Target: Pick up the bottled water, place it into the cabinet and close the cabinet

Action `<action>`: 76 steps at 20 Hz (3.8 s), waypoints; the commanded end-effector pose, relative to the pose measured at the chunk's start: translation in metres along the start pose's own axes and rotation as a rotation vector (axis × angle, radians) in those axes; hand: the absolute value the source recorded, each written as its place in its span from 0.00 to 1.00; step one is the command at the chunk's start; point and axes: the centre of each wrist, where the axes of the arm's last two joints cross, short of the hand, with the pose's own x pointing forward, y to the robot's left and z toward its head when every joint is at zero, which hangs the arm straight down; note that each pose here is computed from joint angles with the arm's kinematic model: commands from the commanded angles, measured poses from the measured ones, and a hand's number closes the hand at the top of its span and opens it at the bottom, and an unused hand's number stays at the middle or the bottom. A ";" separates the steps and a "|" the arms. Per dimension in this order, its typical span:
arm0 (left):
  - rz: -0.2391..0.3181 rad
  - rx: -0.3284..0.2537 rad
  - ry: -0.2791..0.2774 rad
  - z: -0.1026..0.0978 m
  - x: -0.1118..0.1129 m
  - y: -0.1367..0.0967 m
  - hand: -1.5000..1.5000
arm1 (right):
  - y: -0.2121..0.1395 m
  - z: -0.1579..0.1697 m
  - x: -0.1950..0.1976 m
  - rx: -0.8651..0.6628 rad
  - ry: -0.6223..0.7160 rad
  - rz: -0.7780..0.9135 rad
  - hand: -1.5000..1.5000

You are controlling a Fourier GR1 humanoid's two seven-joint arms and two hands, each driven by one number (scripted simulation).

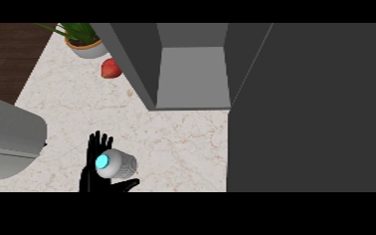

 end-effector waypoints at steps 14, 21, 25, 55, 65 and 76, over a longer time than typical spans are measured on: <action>0.036 -0.002 -0.161 -0.040 0.012 -0.019 1.00 | 0.003 -0.001 0.030 0.024 -0.042 0.007 0.00; 0.065 -0.111 -0.169 -0.073 0.025 -0.043 1.00 | 0.002 -0.010 0.030 0.021 -0.083 0.000 0.00; 0.058 -0.176 -0.155 -0.063 0.024 -0.037 1.00 | 0.003 -0.010 0.031 0.027 -0.060 0.011 0.00; -0.030 -0.357 -0.189 -0.056 0.158 -0.303 1.00 | -0.007 -0.018 0.024 0.025 -0.091 0.008 0.00; -0.150 -0.291 -0.231 -0.102 0.155 -0.328 1.00 | -0.016 -0.023 0.021 0.017 -0.115 0.000 0.00; -0.285 -0.244 -0.231 -0.131 0.130 -0.333 1.00 | -0.026 -0.021 0.019 0.033 -0.086 0.009 0.00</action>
